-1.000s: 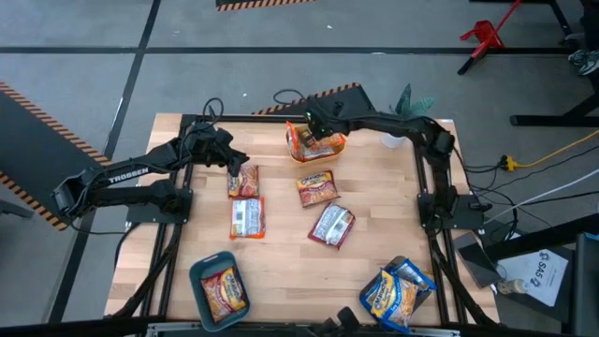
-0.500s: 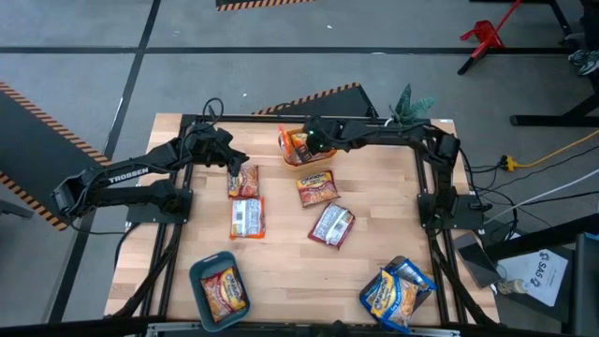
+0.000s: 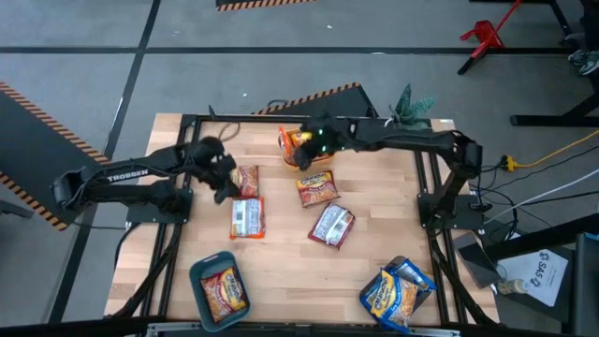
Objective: Sort Maruchan noodles
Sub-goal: Put the orange noodle pack into the yellow bin
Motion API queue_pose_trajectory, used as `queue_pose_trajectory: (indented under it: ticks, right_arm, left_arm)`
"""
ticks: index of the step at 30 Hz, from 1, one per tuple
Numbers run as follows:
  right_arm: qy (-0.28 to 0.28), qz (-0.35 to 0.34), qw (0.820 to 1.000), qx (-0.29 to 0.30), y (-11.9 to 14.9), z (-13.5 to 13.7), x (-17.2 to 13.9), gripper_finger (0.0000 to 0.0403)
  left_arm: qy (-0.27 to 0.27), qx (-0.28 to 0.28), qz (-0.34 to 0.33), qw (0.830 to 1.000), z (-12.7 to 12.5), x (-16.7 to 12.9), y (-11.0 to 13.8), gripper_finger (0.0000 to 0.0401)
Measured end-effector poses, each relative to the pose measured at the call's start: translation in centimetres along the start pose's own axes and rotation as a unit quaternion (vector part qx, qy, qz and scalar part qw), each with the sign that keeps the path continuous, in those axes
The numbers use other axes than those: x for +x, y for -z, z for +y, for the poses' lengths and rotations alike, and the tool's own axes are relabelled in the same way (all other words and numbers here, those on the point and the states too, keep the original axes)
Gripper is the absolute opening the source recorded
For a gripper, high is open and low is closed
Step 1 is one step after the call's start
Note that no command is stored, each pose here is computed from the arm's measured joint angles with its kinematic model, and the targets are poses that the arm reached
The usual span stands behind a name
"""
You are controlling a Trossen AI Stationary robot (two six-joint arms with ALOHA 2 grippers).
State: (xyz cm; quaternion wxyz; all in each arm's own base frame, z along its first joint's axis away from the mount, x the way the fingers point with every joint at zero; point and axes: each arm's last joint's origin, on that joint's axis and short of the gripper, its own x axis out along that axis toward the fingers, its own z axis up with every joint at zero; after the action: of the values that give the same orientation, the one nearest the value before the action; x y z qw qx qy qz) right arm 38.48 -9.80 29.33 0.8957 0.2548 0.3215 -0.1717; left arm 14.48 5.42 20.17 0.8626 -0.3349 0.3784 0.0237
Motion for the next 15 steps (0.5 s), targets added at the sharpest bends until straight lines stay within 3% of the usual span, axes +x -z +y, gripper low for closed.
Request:
queue_pose_trajectory:
  ticks: [4,7,11,15]
  right_arm:
    - [-0.025,0.049,0.998,0.013,2.7,3.1,2.1,0.0067]
    - [-0.035,0.062,0.997,0.018,4.7,5.3,4.1,0.0103]
    - [-0.061,0.060,0.996,0.026,6.8,7.4,7.0,0.0169]
    - [-0.069,0.055,0.994,0.065,8.3,7.9,10.0,0.0227]
  left_arm:
    - [0.001,0.059,0.046,0.997,-1.9,0.9,1.3,0.0036]
    - [-0.016,0.090,0.055,0.994,-3.2,1.3,2.1,0.0006]
    - [-0.059,0.130,0.042,0.989,-4.3,1.9,3.0,0.0003]
    - [-0.049,0.125,0.031,0.990,-4.2,3.2,4.5,0.0002]
